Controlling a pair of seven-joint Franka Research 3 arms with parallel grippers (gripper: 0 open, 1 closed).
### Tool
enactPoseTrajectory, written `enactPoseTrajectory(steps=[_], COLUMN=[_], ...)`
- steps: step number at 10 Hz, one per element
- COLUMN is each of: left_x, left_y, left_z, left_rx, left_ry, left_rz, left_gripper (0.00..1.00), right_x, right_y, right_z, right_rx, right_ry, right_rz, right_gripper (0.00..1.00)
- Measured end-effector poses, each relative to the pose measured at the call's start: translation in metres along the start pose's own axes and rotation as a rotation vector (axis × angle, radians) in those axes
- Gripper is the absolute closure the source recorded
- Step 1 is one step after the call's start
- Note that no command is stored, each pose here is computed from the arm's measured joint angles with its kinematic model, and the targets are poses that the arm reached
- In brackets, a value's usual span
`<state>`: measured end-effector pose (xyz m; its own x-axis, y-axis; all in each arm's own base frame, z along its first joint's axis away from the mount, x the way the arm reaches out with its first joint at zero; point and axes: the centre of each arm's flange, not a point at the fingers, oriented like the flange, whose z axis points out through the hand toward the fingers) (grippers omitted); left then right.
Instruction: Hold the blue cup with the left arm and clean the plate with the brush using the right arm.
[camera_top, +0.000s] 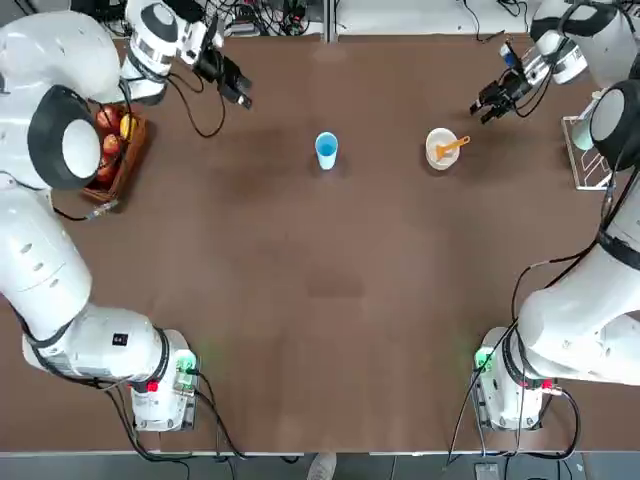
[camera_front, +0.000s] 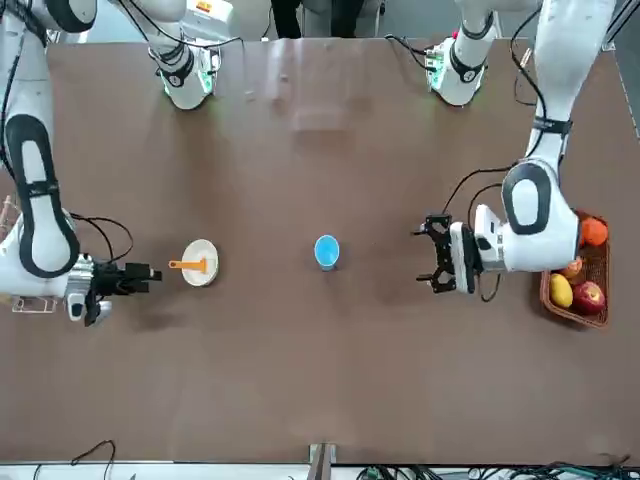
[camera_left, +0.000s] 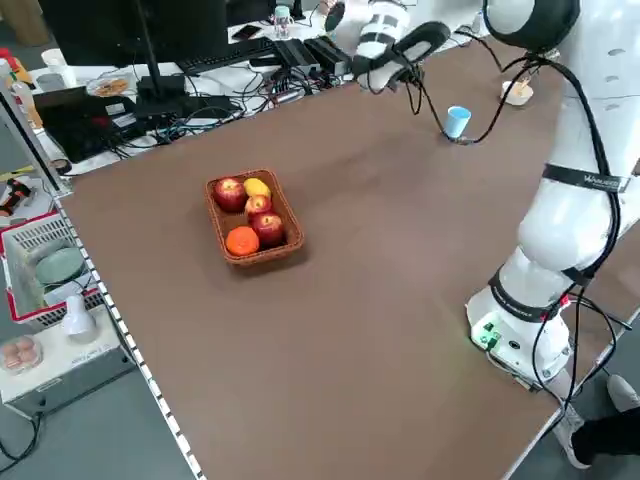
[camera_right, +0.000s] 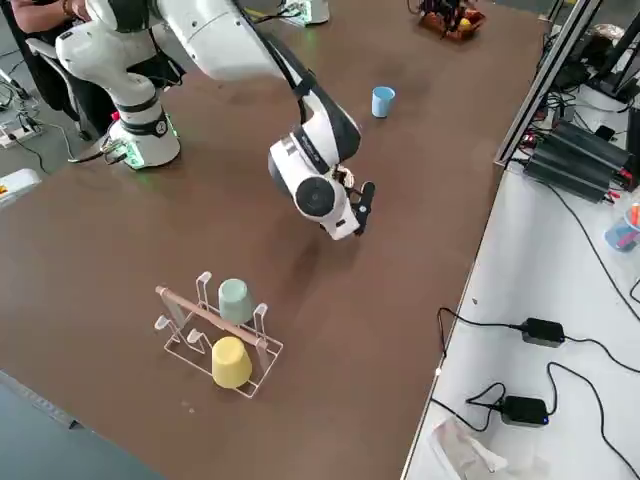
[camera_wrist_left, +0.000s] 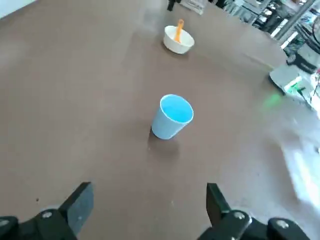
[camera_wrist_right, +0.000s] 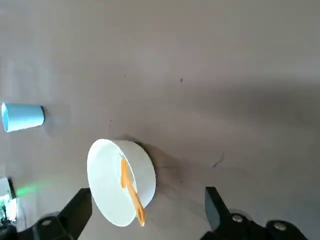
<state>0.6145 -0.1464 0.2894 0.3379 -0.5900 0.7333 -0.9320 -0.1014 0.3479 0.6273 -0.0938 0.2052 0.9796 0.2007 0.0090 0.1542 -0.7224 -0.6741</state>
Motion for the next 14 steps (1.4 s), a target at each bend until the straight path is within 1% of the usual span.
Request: enactPoseTrajectory(steps=[1, 2, 4, 6, 8, 10, 11, 12, 14], left_x=[-0.022, -0.039, -0.053, -0.062, -0.070, -0.089, -0.096, -0.097, -0.086], left_y=[-0.009, -0.015, -0.016, -0.013, -0.008, -0.004, -0.002, 0.001, 0.009], left_z=[0.016, 0.034, 0.074, 0.106, 0.136, 0.162, 0.173, 0.179, 0.196], left_rx=[-0.007, -0.013, -0.029, -0.045, -0.067, -0.099, -0.111, -0.117, -0.120], left_ry=[0.068, 0.119, 0.209, 0.281, 0.330, 0.384, 0.393, 0.398, 0.423], left_rz=[0.062, 0.104, 0.186, 0.224, 0.233, 0.246, 0.257, 0.278, 0.297], left_gripper=[0.00, 0.01, 0.01, 0.01, 0.01, 0.01, 0.01, 0.01, 0.01], right_x=[-0.005, -0.009, -0.019, -0.024, -0.027, -0.029, -0.030, -0.032, -0.031], right_y=[-0.001, -0.003, 0.001, 0.003, 0.000, -0.003, -0.004, -0.003, -0.002], right_z=[0.011, 0.020, 0.029, 0.033, 0.032, 0.028, 0.029, 0.030, 0.030], right_rx=[0.027, 0.055, 0.076, 0.082, 0.082, 0.078, 0.079, 0.078, 0.069], right_ry=[-0.008, -0.011, -0.009, -0.012, -0.014, -0.012, -0.014, -0.015, -0.008], right_rz=[-0.017, -0.034, -0.065, -0.076, -0.080, -0.083, -0.082, -0.080, -0.079], right_gripper=[0.00, 0.00, 0.01, 0.01, 0.04, 0.09, 0.16, 0.20, 0.21])
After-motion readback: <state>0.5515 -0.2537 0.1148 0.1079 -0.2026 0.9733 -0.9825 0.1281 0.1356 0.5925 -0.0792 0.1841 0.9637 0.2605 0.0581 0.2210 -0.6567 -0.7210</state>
